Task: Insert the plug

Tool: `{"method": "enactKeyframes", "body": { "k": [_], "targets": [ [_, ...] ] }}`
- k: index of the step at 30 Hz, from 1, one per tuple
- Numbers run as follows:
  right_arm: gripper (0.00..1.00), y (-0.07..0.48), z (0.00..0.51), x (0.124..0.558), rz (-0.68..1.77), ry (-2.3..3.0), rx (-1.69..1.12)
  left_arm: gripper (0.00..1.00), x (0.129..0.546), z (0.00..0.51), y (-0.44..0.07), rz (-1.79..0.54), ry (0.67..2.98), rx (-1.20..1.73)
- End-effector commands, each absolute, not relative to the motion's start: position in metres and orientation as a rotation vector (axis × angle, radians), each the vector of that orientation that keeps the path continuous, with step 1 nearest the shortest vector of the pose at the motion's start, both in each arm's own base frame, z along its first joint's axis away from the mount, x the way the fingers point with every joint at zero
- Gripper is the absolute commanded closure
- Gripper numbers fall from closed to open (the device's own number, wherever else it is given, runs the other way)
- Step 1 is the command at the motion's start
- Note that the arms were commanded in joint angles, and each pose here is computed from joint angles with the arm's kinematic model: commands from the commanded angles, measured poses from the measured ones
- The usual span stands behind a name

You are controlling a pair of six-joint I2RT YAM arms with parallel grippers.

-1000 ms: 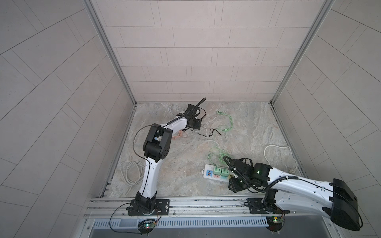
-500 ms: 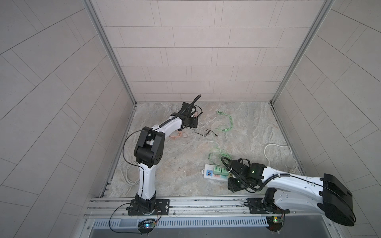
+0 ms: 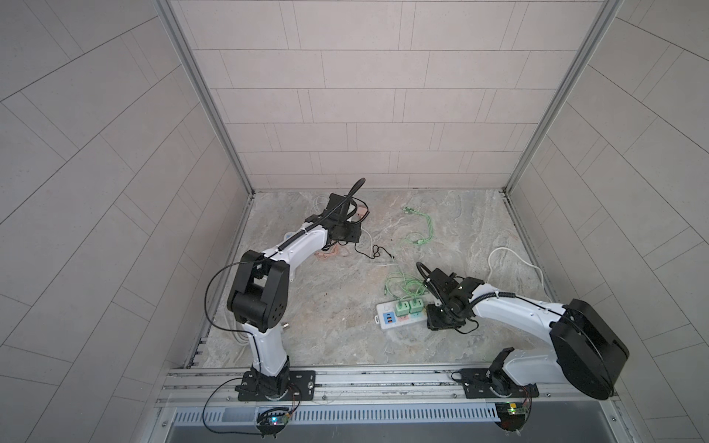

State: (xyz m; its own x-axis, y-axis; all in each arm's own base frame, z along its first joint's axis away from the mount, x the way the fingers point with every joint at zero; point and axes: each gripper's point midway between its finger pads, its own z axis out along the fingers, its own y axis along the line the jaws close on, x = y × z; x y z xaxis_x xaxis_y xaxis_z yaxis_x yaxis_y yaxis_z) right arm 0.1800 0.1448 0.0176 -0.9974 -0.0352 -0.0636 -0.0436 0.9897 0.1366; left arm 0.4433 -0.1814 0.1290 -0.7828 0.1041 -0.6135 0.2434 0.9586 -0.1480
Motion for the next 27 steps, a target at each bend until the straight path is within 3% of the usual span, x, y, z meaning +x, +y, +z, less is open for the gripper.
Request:
{"method": "enactKeyframes", "body": {
  "k": [1,10,15,19,27],
  "targets": [
    [0.53,0.155,0.021,0.210,0.224,3.024,-0.111,0.60,0.439,0.144,-0.148,-0.144,2.440,0.128],
    [0.53,0.167,0.021,0.263,0.251,3.002,-0.036,0.60,0.426,0.151,-0.096,-0.011,2.434,-0.013],
    [0.52,0.160,0.033,0.275,0.325,2.971,0.030,0.60,0.413,0.154,-0.103,-0.034,2.465,0.124],
    [0.52,0.169,0.066,0.275,0.533,2.897,-0.016,0.60,0.392,0.157,-0.111,-0.108,2.469,0.226],
    [0.52,0.188,0.122,0.257,0.770,2.796,-0.173,0.61,0.348,0.181,-0.151,-0.359,2.291,0.436]
  ]
}}
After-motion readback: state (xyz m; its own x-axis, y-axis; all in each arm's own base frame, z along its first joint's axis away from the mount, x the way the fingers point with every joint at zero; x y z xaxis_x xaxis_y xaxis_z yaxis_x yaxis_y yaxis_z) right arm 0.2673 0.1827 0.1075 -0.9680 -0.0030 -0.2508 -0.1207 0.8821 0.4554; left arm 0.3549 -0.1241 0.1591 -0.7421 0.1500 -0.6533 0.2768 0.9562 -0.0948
